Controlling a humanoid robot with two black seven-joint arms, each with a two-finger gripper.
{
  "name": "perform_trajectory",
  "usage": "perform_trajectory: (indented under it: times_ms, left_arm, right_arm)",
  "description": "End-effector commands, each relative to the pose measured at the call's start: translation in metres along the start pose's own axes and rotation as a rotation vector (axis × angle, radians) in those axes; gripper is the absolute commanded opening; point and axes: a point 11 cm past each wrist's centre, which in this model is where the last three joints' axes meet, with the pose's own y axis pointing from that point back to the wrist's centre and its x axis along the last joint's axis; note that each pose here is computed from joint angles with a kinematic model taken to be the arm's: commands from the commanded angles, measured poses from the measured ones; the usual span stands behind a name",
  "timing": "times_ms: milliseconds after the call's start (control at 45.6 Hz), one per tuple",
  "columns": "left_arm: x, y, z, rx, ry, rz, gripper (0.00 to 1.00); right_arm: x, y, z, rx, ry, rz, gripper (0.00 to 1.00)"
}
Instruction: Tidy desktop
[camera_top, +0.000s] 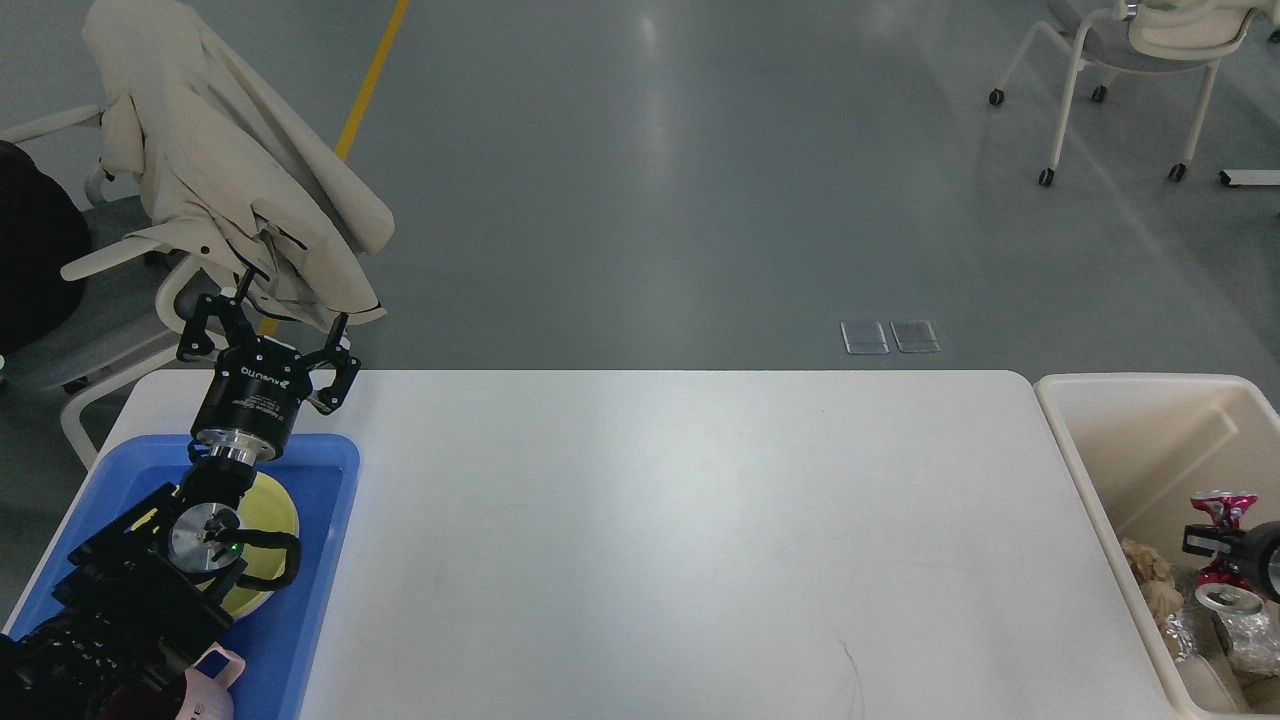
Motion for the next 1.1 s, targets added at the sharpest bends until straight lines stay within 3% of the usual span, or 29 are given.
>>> perform_trajectory:
  times_ms: [0,197,285,504,592,657,833,1074]
  left_arm:
    - [0.000,0.000,0.000,0.000,0.000,0.000,1.00]
    - [0.000,0.000,0.000,0.000,0.000,0.000,1.00]
    - [0.000,0.000,0.000,0.002,0.000,0.000,1.00]
    - [0.000,0.000,0.000,0.000,0.000,0.000,1.00]
    - [0.000,0.000,0.000,0.002,0.000,0.000,1.00]
    - [0.000,0.000,0.000,0.000,0.000,0.000,1.00]
    - [0.000,0.000,0.000,0.002,0.000,0.000,1.00]
    - [0.000,0.000,0.000,0.002,0.000,0.000,1.00]
  right_arm:
    - [-0.005,-0.001,-0.001,0.001,-0.004,-0.010,1.00]
    - [-0.004,0.001,0.005,-0.010,-0.001,-0.008,1.00]
    - [0.014,0.003,0.009,-0.005,-0.027,0.030,1.00]
    - [0.211,0.054,-0.039,0.253,-0.479,0.423,1.00]
    - [0.302,0.108,-0.080,0.522,-0.858,0.555,1.00]
    - [0.336,0.137,-0.114,0.736,-1.139,0.542,1.00]
    - [0.347,0.170,-0.203,1.163,-1.650,0.279,1.00]
    - [0.242,0.126,-0.295,1.294,-1.958,-0.167,1.00]
